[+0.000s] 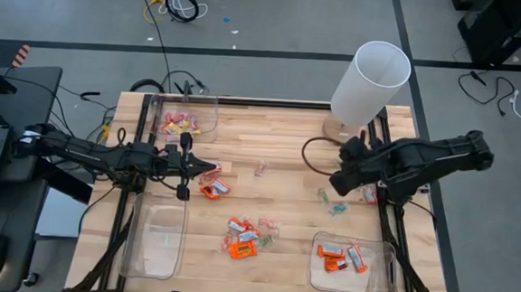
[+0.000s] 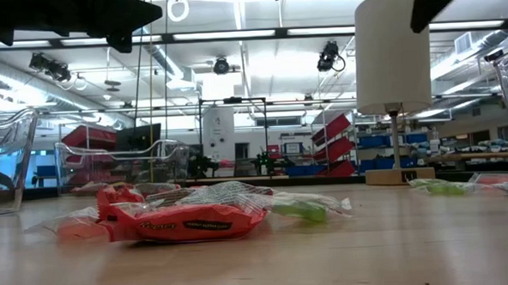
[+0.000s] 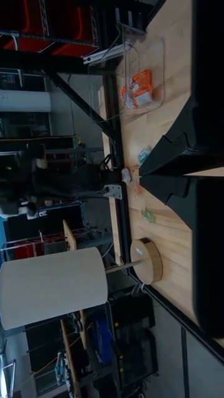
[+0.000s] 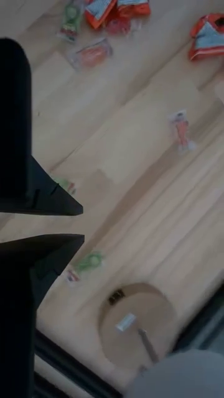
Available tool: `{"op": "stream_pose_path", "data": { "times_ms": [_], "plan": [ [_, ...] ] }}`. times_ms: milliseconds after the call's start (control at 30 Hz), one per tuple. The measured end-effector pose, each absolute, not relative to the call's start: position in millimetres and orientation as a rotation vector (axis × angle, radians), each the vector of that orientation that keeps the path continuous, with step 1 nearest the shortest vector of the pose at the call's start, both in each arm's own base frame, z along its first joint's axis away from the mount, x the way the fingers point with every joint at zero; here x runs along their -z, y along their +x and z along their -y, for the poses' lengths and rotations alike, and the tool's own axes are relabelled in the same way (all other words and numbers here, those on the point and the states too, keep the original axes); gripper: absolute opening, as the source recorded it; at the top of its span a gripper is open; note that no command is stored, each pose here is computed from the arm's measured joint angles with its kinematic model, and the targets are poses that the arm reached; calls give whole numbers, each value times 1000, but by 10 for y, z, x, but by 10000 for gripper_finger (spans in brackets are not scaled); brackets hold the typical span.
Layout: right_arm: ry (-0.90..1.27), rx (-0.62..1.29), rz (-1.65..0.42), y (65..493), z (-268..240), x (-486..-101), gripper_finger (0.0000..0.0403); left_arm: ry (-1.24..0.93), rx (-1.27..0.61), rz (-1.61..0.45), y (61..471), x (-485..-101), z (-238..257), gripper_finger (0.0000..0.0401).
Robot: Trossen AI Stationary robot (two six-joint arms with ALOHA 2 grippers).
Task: Sort candy
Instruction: Put the chocolate into the bottom right transparent bin
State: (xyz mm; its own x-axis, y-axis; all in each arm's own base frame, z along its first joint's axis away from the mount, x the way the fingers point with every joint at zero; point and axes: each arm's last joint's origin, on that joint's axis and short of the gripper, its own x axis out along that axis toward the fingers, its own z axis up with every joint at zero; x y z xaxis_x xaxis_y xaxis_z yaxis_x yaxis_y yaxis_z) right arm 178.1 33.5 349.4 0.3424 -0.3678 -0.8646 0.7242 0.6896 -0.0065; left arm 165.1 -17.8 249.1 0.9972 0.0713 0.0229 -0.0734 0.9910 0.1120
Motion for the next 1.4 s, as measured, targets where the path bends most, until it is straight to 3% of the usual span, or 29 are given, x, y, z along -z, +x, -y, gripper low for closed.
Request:
{"op": "stream_pose_path", "data": {
  "times_ms": [467, 967, 1400],
  "plan": [
    [684, 824, -1004, 1440, -241, -2983, 42, 96, -73, 21, 1651, -2492, 178, 5],
    [781, 1017, -1277, 1252, -248, -2433, 39, 92, -73, 20, 1651, -2491, 178, 5],
    [797, 1060, -1341, 1215, -253, -2203, 38, 92, -73, 19, 1651, -2490, 178, 5]
  ]
}}
